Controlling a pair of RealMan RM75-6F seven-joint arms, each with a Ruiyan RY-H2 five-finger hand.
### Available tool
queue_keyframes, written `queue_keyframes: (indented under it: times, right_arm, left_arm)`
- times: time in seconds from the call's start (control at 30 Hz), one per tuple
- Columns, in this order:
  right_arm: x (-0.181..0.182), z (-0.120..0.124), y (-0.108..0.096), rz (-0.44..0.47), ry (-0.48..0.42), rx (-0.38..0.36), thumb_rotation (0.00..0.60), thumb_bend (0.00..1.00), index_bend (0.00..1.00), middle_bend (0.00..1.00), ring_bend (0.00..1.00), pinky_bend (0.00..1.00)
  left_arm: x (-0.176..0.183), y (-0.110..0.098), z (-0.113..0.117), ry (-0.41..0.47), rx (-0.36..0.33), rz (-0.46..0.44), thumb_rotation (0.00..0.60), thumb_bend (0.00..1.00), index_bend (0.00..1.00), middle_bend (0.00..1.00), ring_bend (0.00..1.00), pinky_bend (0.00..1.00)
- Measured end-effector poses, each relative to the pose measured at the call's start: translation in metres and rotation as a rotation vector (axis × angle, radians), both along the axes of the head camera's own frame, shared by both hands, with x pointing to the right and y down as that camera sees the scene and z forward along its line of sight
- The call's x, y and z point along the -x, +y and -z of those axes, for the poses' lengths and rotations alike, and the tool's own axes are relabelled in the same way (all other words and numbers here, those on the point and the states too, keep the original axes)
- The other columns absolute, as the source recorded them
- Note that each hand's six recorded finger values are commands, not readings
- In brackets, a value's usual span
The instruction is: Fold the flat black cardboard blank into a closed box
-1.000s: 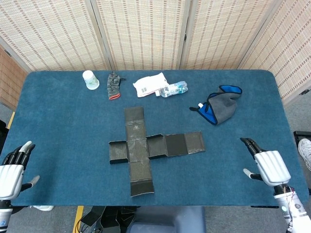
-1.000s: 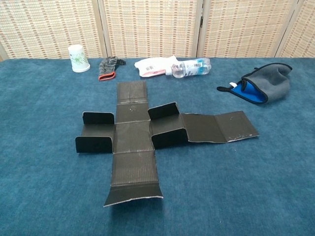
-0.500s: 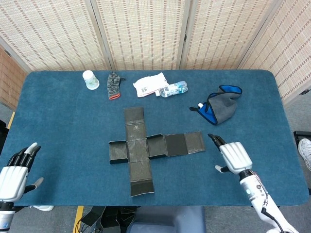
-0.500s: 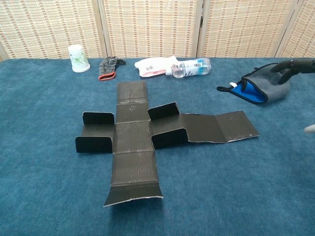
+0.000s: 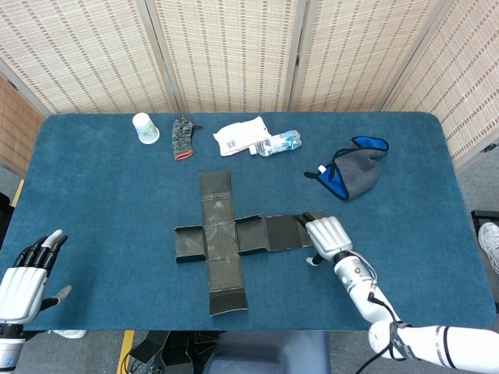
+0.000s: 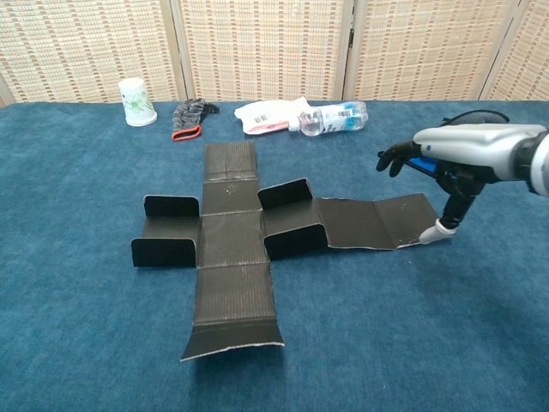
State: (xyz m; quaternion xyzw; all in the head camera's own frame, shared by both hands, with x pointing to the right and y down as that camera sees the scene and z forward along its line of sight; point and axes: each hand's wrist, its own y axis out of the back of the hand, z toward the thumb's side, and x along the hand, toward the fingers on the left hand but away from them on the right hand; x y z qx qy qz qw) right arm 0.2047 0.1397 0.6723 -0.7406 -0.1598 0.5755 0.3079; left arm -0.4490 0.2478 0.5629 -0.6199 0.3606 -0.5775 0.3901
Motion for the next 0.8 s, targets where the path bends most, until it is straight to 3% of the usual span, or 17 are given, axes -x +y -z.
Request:
queue_keyframes:
  times: [0.63,0.8]
  right_arm:
    - [0.060,-0.044,-0.014,0.039,0.107,0.054,0.600,0.00,0.15,0.16,0.78,0.94]
    - [0.069,-0.051,-0.017,0.046,0.144,0.057,0.600,0.00,0.10,0.15,0.78,0.94]
  left_arm:
    - [0.005,0.003,-0.002,0.008,0.006,0.008,0.600,0.13,0.09,0.09,0.10,0.18]
    - [0.008,0.003,-0.004,0.006,0.010,0.009,0.600,0.13,0.09,0.09,0.10,0.18]
